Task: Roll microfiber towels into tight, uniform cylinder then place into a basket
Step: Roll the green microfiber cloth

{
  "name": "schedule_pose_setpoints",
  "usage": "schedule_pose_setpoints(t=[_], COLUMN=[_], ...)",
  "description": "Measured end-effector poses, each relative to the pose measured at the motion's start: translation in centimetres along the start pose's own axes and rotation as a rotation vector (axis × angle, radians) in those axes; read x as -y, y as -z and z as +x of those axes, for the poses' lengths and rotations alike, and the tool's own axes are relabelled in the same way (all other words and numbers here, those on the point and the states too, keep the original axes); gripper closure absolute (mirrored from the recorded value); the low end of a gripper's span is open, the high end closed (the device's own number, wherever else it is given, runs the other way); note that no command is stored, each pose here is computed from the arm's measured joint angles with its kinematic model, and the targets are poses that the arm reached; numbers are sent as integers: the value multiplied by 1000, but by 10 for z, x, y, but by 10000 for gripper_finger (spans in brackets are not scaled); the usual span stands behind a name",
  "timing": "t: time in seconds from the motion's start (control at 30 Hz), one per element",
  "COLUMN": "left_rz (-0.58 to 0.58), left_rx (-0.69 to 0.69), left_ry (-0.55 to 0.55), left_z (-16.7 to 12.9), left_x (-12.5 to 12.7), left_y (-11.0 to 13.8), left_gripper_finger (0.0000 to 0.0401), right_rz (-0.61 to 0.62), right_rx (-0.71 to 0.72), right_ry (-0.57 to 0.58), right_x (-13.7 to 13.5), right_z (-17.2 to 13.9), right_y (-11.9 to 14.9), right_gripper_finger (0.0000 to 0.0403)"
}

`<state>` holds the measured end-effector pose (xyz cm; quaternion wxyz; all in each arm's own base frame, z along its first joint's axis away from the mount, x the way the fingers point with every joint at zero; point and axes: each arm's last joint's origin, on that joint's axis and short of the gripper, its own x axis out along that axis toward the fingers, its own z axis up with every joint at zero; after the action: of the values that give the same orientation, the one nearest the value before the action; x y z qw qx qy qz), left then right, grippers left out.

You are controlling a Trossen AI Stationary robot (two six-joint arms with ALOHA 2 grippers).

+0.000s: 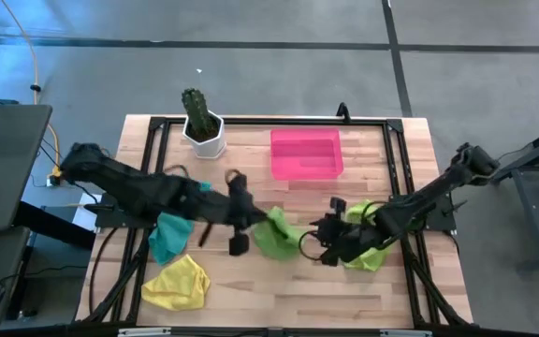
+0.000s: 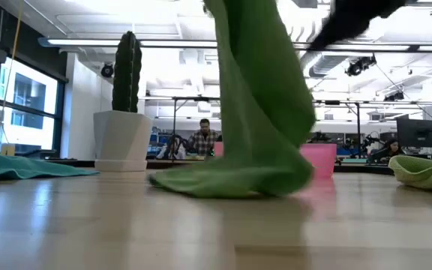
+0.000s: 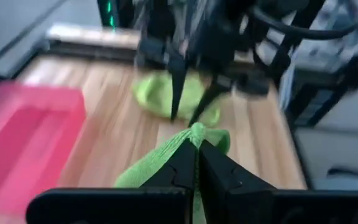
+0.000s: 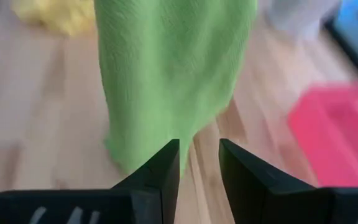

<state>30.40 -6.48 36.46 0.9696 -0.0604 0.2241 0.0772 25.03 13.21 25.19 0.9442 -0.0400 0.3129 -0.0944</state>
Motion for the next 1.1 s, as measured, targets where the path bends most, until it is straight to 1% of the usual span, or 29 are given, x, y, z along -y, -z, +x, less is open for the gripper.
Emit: schedule_pose_setpoints(t=[0.07, 0.13, 0.23, 0.37, 0.53, 0.63, 0.8, 0.97, 1.1], left_rz=[-1, -8, -32, -37, -24, -18, -30, -31, -40], left_rx=[67, 116, 132, 77, -61, -87, -69, -12, 17], left_ry=[33, 59, 82, 45, -3, -21, -36, -34, -31], left_z=[-13, -22, -27, -22, 12, 29, 53, 56, 53], left_x=[-3, -7, -11, -14, -12, -13, -15, -20, -22], left_y=[-10, -17, -21, -15, 4, 9, 12, 5, 1], left_gripper_finger=[400, 400, 400, 400, 400, 400, 400, 400, 400], right_rz=[-35, -84, -114, -97, -71, -30, 55, 106, 127], right_rx=[88, 160, 252, 335, 403, 421, 411, 377, 320], right_ry=[-26, -25, 9, 21, 41, 58, 77, 110, 136], right_x=[-1, -2, -3, -2, 0, 2, 10, 21, 29], right_z=[-2, -4, -5, -7, -9, -8, -3, 5, 11], right_y=[-11, -18, -28, -38, -46, -48, -50, -49, -45], right_gripper_finger=[297, 297, 297, 297, 297, 297, 297, 297, 297])
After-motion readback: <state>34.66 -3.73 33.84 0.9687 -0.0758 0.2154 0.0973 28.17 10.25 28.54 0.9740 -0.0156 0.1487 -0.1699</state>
